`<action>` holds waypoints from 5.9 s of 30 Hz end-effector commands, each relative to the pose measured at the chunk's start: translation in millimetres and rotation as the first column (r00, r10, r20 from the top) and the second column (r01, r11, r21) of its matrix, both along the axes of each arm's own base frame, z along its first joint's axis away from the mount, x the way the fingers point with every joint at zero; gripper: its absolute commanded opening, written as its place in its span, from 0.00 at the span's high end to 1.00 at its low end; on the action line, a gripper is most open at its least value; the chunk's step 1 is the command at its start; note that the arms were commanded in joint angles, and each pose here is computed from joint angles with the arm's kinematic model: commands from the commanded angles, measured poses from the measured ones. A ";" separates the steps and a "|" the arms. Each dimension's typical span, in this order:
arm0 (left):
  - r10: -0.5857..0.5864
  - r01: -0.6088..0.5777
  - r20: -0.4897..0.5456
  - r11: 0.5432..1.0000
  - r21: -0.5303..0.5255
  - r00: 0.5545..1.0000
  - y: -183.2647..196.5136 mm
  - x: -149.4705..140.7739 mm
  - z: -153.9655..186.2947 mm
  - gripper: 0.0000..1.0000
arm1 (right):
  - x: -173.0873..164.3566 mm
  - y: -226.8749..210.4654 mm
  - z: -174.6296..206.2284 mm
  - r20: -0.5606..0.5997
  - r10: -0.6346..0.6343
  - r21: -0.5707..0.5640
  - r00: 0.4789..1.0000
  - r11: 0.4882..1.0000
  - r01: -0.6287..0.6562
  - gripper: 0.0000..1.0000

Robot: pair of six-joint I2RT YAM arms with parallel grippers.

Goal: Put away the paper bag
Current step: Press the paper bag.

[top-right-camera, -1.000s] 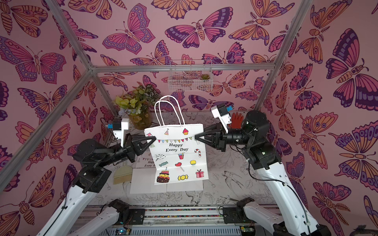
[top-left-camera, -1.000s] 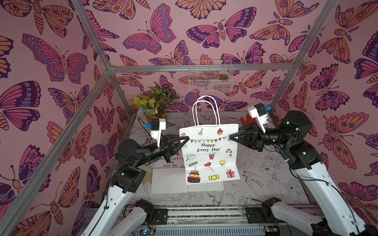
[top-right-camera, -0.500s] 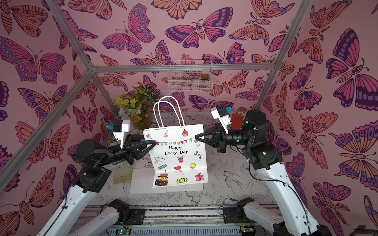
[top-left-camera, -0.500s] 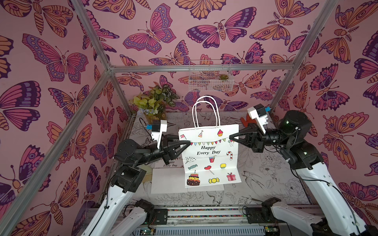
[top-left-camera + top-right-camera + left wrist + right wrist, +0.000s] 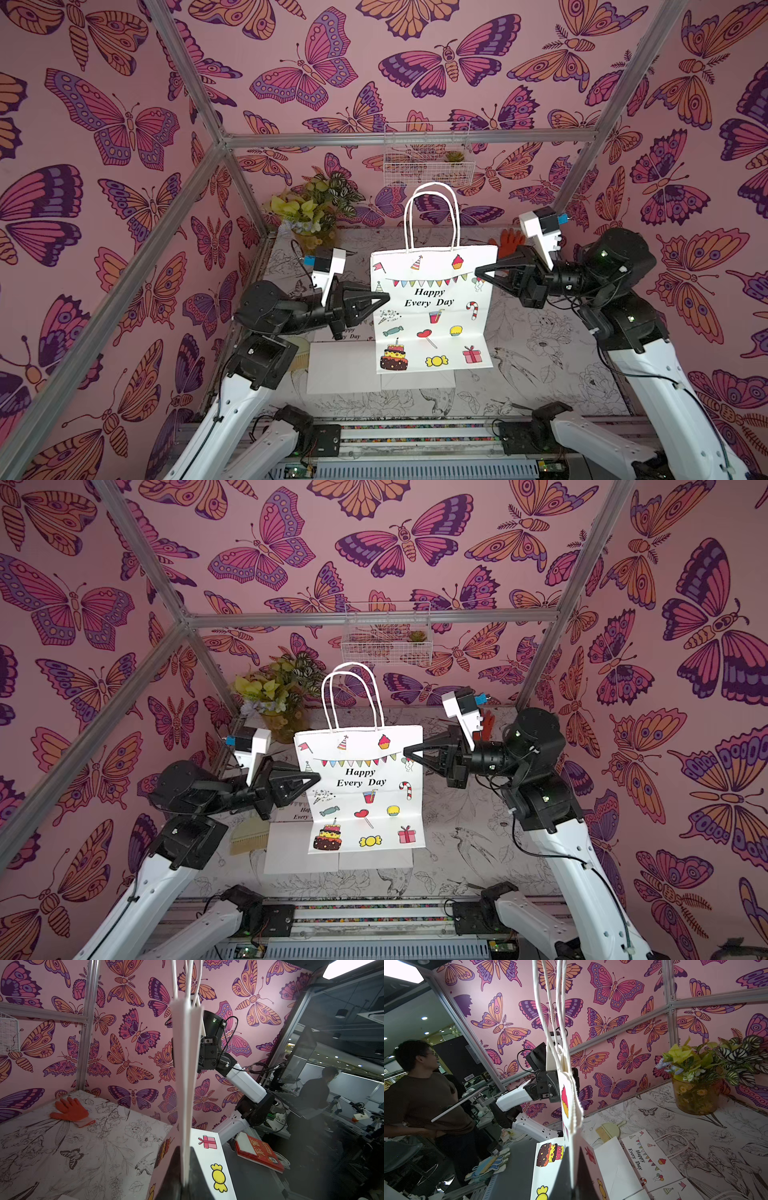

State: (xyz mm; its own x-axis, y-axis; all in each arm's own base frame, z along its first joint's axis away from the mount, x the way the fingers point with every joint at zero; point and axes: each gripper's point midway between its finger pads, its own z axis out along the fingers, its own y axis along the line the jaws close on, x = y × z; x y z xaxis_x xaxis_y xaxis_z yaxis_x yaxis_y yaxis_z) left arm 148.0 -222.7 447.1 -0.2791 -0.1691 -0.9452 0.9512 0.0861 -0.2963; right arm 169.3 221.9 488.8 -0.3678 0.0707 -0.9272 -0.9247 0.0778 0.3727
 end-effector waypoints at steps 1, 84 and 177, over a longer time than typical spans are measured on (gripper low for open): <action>0.021 -0.021 0.036 1.000 -0.006 0.999 4.5 -3.5 5.3 1.00 | -2.0 -1.0 2.3 0.012 0.016 0.006 1.000 1.000 -0.016 1.00; -0.023 0.024 -0.022 0.999 0.046 1.000 8.8 -15.6 0.2 0.53 | 21.7 -19.8 4.3 -0.007 -0.070 0.053 0.998 0.996 0.070 1.00; 0.089 -0.089 -0.010 0.996 -0.020 0.996 17.2 0.1 15.5 1.00 | -15.2 -4.5 -25.8 -0.021 0.178 -0.031 0.984 0.983 -0.179 0.80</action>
State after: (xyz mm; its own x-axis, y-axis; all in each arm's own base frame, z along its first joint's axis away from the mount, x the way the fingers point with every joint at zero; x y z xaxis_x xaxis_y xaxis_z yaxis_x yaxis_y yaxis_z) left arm 149.7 -209.9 450.6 -0.3192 -0.1768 -0.9310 0.9267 0.1474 -0.3457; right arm 164.0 216.7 459.2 -0.4110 -0.0107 -0.9116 -0.9109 -0.0355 0.4111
